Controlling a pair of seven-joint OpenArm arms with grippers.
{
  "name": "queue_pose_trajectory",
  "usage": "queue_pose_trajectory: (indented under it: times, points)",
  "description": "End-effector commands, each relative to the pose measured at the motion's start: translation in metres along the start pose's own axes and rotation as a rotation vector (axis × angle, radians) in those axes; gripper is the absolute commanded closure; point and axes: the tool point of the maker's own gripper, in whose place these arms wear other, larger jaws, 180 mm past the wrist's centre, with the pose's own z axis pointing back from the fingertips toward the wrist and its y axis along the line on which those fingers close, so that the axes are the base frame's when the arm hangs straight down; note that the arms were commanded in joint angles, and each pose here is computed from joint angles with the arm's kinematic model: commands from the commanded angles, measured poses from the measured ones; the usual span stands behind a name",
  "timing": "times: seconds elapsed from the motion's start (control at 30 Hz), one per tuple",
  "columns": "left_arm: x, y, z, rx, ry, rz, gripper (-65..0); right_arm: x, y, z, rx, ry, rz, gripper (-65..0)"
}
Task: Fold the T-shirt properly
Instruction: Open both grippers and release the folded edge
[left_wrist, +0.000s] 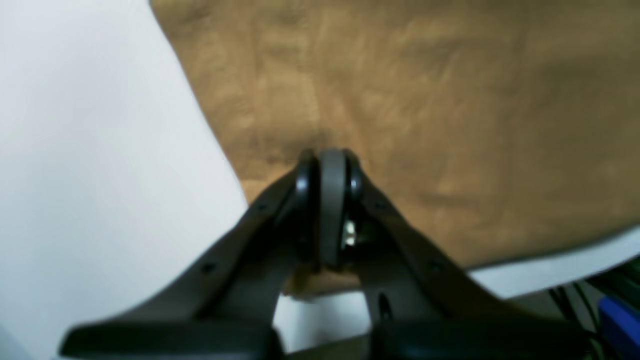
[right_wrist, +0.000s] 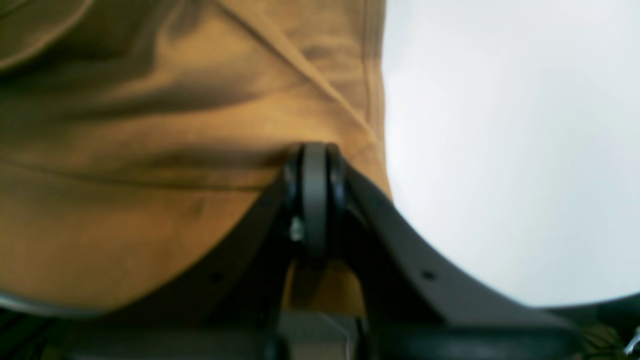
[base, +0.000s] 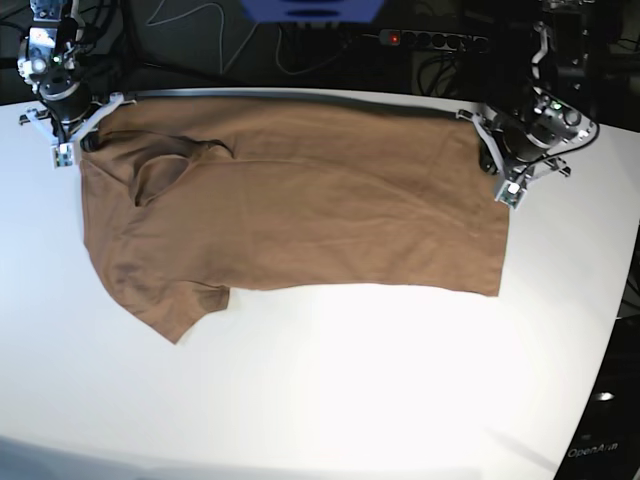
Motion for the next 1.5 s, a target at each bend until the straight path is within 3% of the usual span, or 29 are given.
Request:
queue_pose_trajectory:
  times: [0.0, 0.17, 0.37, 0.53, 0.77, 0.87, 1.03, 1.13, 1.27, 1.33, 1.47]
  points:
    - [0.019, 0.003, 0.007, 0.013, -0.064, -0.008, -2.2, 0.012, -0.009, 0.004, -0.019, -0.038, 0.024, -0.1]
    - [0.039, -0.003, 0.016, 0.019, -0.124, -0.018, -2.2, 0.014, -0.009, 0.004, -0.019, -0.044, 0.025, -0.1]
    - [0.043, 0.004, 0.026, 0.048, -0.098, -0.043, -2.2, 0.025, -0.008, 0.007, -0.019, -0.071, 0.034, -0.1]
    - [0.055, 0.027, 0.040, 0.117, -0.145, -0.011, -2.2, 0.058, -0.005, 0.020, -0.021, -0.161, 0.065, -0.1]
    - [0.067, 0.068, 0.053, 0.222, -0.191, 0.051, -2.9, 0.098, -0.025, 0.026, -0.086, -0.255, 0.064, -0.9]
    - [0.073, 0.074, 0.054, 0.236, -0.188, 0.045, -11.3, 0.113, -0.034, 0.022, -0.103, -0.248, 0.082, -1.3]
    - [0.085, 0.084, 0.055, 0.255, -0.168, 0.054, -39.9, 0.145, -0.046, 0.017, -0.138, -0.268, 0.056, -18.4]
    - [0.089, 0.084, 0.056, 0.258, -0.172, 0.054, -49.8, 0.156, -0.050, 0.016, -0.148, -0.282, 0.046, -29.5]
    - [0.093, 0.085, 0.055, 0.254, -0.184, 0.057, -51.3, 0.160, -0.053, 0.003, -0.145, -0.268, 0.017, -45.4]
    - [0.098, 0.089, 0.055, 0.262, -0.192, 0.059, -51.3, 0.157, -0.053, -0.007, -0.131, -0.249, 0.006, -47.7]
    - [0.100, 0.099, 0.043, 0.253, -0.174, 0.091, -51.3, 0.152, -0.038, -0.034, -0.010, -0.201, 0.056, -47.6]
